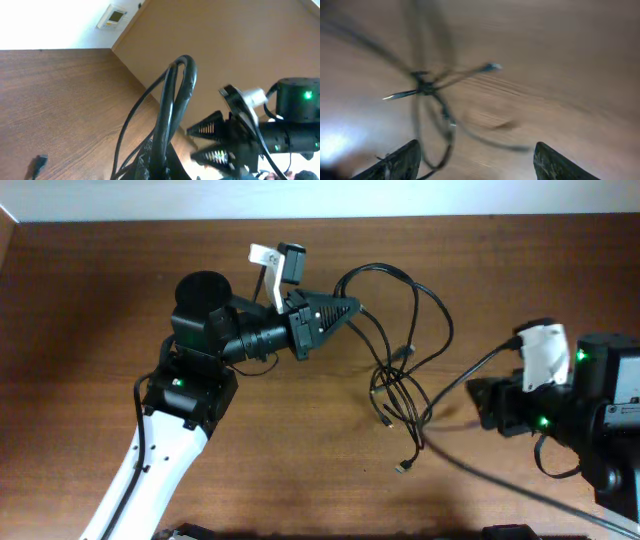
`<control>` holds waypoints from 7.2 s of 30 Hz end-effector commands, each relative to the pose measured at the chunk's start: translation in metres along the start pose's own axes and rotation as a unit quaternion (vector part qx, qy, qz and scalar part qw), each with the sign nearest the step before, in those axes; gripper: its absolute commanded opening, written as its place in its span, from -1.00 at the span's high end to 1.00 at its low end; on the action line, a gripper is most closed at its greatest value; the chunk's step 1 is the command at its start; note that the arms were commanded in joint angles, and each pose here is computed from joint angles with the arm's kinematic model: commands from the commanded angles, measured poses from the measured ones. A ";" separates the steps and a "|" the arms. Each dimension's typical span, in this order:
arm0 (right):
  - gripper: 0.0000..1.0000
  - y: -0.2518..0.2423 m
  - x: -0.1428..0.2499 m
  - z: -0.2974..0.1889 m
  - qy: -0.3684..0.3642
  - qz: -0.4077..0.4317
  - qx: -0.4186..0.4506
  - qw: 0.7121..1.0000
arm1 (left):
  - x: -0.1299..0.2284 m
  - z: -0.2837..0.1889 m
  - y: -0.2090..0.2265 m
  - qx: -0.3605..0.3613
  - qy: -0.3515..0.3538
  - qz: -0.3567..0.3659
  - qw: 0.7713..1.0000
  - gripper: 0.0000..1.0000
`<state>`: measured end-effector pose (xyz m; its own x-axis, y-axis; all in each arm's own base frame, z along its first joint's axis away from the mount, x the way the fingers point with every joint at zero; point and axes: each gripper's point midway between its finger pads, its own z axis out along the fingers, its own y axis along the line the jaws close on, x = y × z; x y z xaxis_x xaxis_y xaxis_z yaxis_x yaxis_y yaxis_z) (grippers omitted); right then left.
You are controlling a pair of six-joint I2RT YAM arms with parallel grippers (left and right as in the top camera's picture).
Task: Untangle cables
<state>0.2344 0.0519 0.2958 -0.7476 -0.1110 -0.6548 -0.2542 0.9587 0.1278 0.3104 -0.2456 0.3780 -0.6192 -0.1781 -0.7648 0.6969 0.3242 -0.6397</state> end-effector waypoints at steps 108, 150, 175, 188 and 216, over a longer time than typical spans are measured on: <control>0.91 0.103 -0.069 -0.055 -0.210 -0.177 -0.210 0.938 | 0.058 0.017 -0.007 -0.012 0.091 0.217 0.972 -0.98; 0.92 0.105 -0.069 -0.056 -0.211 -0.179 -0.217 0.936 | 0.057 0.033 -0.023 -0.012 0.071 0.231 0.970 -0.04; 0.92 0.097 -0.065 -0.050 -0.195 -0.168 -0.196 0.946 | 0.067 0.031 -0.022 -0.006 0.092 0.213 0.973 0.03; 0.93 0.099 -0.064 -0.051 -0.195 -0.170 -0.202 0.945 | 0.073 0.039 -0.040 0.019 0.093 0.226 0.969 0.73; 0.46 0.076 -0.063 -0.040 -0.180 -0.154 -0.134 0.962 | 0.059 0.036 0.000 -0.103 0.069 0.206 0.971 1.00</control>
<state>0.2382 0.1251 0.3736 -0.3653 -0.2363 -0.9004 -0.6341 0.7713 0.0548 0.2760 -0.2991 0.3264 -0.3367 0.1576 -0.9283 0.8664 0.4380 -0.2398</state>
